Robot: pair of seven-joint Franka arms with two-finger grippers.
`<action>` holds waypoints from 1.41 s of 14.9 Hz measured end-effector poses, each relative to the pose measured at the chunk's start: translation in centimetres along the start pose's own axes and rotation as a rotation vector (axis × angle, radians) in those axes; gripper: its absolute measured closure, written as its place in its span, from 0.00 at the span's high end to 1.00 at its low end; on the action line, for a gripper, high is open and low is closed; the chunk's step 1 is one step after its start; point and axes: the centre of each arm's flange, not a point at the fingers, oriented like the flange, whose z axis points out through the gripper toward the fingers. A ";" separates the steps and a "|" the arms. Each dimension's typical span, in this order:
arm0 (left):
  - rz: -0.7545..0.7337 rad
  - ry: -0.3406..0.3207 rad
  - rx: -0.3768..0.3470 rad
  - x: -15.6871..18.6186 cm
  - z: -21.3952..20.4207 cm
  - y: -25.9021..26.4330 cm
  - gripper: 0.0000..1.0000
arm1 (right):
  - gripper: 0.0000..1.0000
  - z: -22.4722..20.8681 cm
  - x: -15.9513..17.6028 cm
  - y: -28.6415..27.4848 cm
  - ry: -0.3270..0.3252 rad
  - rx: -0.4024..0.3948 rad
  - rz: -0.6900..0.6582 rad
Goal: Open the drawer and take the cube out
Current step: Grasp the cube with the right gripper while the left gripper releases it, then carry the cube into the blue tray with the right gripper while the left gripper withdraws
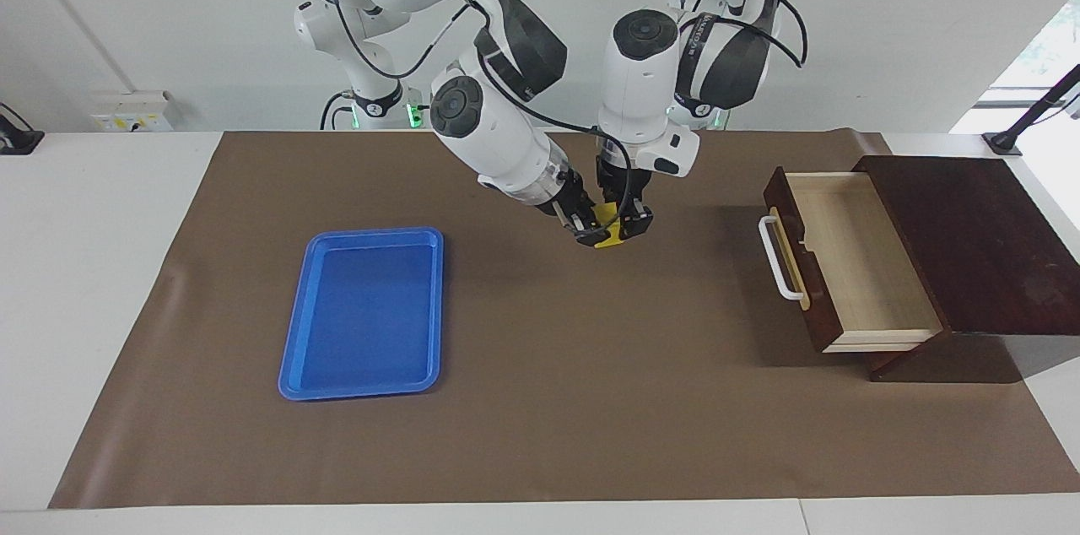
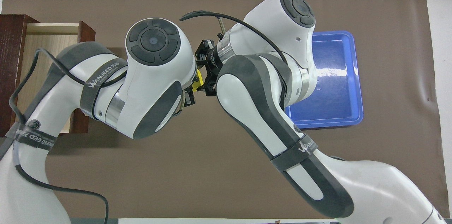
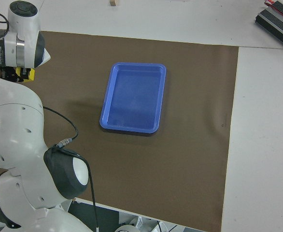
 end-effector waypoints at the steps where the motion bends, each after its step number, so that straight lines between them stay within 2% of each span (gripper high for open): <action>1: 0.000 -0.004 -0.001 -0.1 0.0 0.0 0.56 | 0.55 -0.1 0.1 0.0 0.000 -0.001 0.001; 4: 0.000 -0.011 -0.001 -0.2 0.0 0.0 0.59 | 0.55 -0.6 1.0 -0.3 0.002 -0.002 0.016; 5: -0.003 -0.006 0.001 0.0 0.1 0.2 0.72 | 0.55 -1.3 2.0 -0.6 0.004 0.005 0.032; 7: -0.003 0.001 0.002 0.7 0.2 0.9 0.93 | 0.55 -2.7 4.1 -1.2 0.006 0.019 0.061; 8: 0.001 0.007 0.003 1.5 0.3 1.6 1.00 | 0.55 -3.2 4.8 -1.4 0.005 0.024 0.071; 11: 0.048 0.029 0.024 5.7 1.2 5.2 1.00 | 0.55 -5.6 8.1 -2.2 0.005 0.056 0.090; 13: 0.109 0.039 0.044 9.7 2.3 8.1 1.00 | 0.55 -9.1 13.9 -2.7 -0.005 0.069 0.078; 15: 0.178 0.045 0.062 13.4 3.2 10.3 1.00 | 0.55 -12.8 22.1 -2.1 -0.016 0.088 0.081; 17: 0.222 0.043 0.070 16.7 4.0 11.9 1.00 | 0.55 -15.4 31.4 0.2 -0.067 0.117 0.111; 19: 0.246 0.039 0.070 19.3 4.6 13.2 1.00 | 0.55 -16.2 39.3 3.4 -0.124 0.137 0.160; 21: 0.269 0.036 0.069 21.1 5.0 13.9 1.00 | 0.55 -14.9 43.1 5.8 -0.152 0.123 0.195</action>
